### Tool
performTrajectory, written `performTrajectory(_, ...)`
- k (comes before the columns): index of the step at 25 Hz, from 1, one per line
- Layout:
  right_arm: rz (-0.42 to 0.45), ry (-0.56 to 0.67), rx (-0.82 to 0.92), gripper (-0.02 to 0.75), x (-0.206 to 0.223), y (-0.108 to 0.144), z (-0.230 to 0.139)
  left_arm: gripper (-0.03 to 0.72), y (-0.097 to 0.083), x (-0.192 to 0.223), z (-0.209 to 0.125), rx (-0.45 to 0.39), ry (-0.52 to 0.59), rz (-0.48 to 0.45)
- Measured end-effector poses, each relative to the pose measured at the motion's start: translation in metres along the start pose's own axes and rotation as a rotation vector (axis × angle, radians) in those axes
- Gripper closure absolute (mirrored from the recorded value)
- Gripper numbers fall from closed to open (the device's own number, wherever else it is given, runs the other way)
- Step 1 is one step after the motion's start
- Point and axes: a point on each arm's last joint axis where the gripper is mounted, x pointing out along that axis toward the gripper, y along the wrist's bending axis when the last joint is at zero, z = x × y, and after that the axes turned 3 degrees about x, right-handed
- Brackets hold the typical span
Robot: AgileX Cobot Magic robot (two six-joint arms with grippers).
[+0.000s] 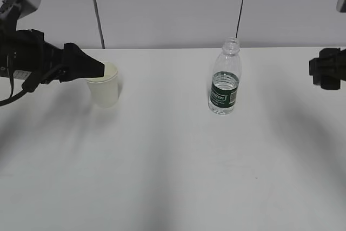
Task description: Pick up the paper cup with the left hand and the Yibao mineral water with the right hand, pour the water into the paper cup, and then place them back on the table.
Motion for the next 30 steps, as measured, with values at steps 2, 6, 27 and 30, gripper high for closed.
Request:
performTrajectory(2,0.019,0.098,0.000,0.148,-0.001,0.002,-0.009,0.139,-0.001,0.000,0.000,-0.001,0.003,-0.012)
performTrajectory(6,0.123,0.278,-0.016,0.150,-0.008,0.012,-0.018,0.139,-0.005,0.000,-0.001,-0.013,0.014,-0.052)
performTrajectory(27,0.382,0.320,-0.141,0.152,-0.144,-0.010,-0.028,0.151,-0.011,-0.007,-0.005,-0.064,0.050,-0.198)
performTrajectory(30,0.400,0.234,-0.153,0.152,-0.167,-0.020,-0.035,0.153,-0.012,-0.007,-0.005,-0.071,0.053,-0.204)
